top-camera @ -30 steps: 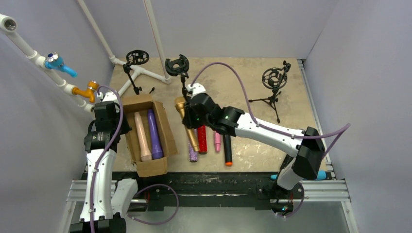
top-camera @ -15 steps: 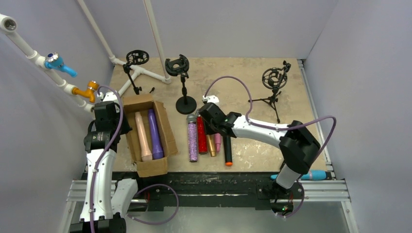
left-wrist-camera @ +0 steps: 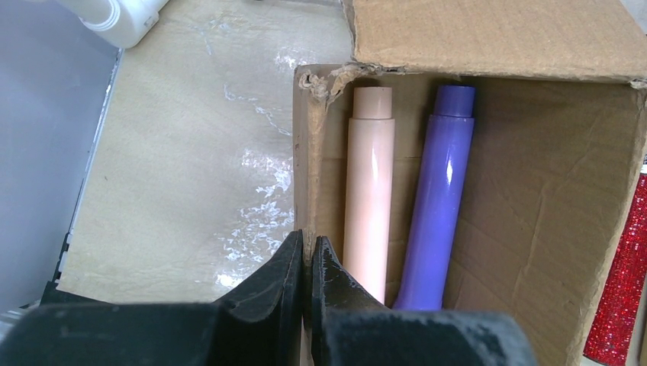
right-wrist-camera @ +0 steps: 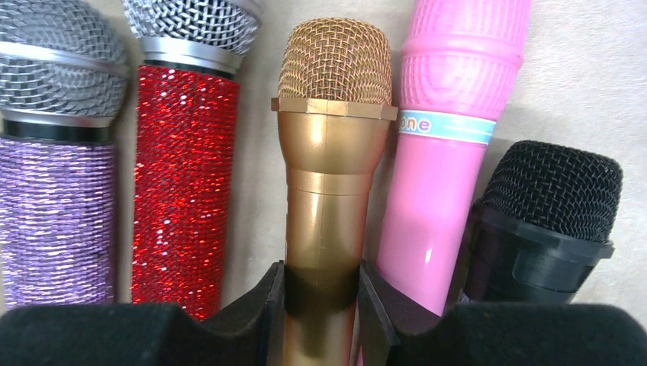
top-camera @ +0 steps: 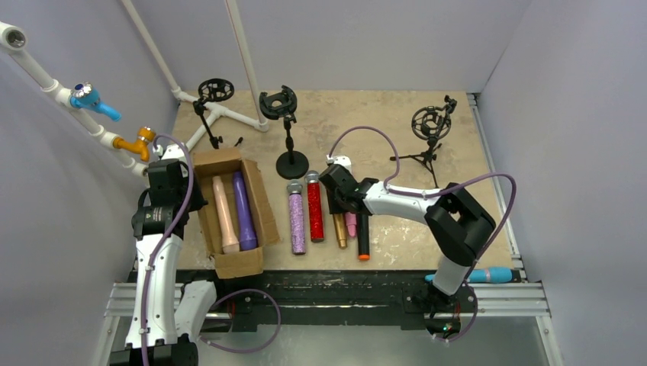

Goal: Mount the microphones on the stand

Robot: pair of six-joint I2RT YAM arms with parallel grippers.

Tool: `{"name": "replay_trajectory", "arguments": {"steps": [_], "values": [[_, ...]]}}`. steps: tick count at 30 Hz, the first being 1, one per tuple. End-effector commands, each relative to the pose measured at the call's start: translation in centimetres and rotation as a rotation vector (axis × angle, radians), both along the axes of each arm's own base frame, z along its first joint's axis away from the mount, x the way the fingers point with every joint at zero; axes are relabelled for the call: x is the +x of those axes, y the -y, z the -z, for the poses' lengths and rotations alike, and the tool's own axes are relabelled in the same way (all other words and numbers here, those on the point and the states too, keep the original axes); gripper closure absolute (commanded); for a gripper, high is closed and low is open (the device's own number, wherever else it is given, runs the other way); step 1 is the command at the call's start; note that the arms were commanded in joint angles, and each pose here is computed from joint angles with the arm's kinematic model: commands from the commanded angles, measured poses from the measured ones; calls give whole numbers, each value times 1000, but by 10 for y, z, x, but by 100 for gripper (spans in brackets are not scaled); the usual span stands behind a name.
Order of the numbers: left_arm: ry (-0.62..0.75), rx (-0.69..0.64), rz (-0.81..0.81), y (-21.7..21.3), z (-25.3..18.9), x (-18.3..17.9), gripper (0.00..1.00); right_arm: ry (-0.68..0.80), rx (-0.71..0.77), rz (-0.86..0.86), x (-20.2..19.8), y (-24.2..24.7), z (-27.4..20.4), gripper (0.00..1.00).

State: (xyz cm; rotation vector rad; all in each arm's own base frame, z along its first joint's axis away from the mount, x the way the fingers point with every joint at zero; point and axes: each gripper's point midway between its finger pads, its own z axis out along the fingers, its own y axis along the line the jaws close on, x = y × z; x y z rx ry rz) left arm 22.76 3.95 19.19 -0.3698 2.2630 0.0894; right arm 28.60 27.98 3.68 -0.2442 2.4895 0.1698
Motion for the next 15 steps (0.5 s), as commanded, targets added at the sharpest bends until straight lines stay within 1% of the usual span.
{"name": "replay_trajectory", "arguments": {"steps": [1, 5, 7, 8, 10, 11, 13, 15], "values": [[91, 2, 18, 2, -26, 12, 100, 19, -55, 4, 6, 30, -7, 87], [92, -4, 21, 4, -25, 11, 100, 42, -89, -3, 11, 43, -20, 87], [92, -5, 24, 4, -26, 11, 100, 45, -104, -17, 11, 46, -24, 82], [90, -5, 24, 4, -25, 11, 100, 44, -102, -25, 11, 46, -26, 77], [91, -5, 23, 4, -25, 11, 100, 40, -88, -37, 10, 43, -31, 59], [91, -6, 22, 4, -25, 11, 100, 41, -83, -36, 11, 42, -34, 52], [95, -6, 23, 4, -26, 11, 100, 62, -82, -28, 15, 41, -45, 42], [96, -6, 21, 4, -27, 10, 100, 77, -48, -30, 18, 33, -58, 34]]}}
